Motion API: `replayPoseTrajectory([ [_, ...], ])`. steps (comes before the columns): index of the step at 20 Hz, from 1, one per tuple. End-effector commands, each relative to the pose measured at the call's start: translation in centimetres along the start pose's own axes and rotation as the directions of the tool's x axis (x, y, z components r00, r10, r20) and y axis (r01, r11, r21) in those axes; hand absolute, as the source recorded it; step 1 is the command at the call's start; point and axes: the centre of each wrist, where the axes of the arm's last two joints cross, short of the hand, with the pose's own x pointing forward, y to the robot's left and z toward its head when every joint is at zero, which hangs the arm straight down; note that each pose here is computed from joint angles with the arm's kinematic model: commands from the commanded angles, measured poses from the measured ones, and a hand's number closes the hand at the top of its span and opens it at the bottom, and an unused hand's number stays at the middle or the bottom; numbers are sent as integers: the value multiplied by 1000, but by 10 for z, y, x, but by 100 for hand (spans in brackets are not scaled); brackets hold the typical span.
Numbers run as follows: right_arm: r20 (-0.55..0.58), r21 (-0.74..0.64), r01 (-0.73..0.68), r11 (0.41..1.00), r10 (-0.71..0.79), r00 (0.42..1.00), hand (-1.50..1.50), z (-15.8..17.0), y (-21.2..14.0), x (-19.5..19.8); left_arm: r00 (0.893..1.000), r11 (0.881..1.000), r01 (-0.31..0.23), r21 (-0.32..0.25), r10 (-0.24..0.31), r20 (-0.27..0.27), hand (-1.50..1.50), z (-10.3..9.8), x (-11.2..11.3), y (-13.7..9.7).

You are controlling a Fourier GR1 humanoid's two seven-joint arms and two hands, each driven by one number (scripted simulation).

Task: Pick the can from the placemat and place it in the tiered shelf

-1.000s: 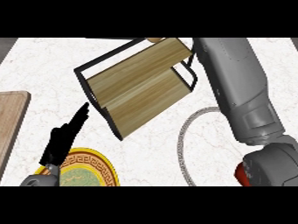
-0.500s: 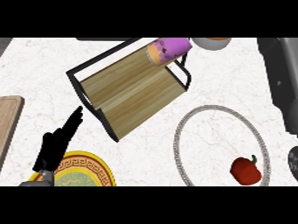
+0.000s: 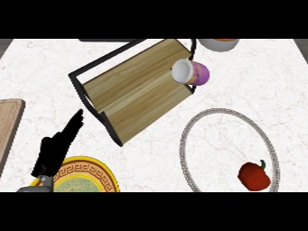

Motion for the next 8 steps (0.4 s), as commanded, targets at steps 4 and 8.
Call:
replayPoseTrajectory([
  [4, 57, 73, -41, 996, 36, 998, -150, 9, -42, -12, 1000, 1000, -9, -11, 9, 2, 0, 5, -2, -27],
  [8, 12, 89, -91, 992, 91, 996, -150, 14, -58, -26, 1000, 1000, -5, -12, 4, -17, 0, -17, 3, -2],
])
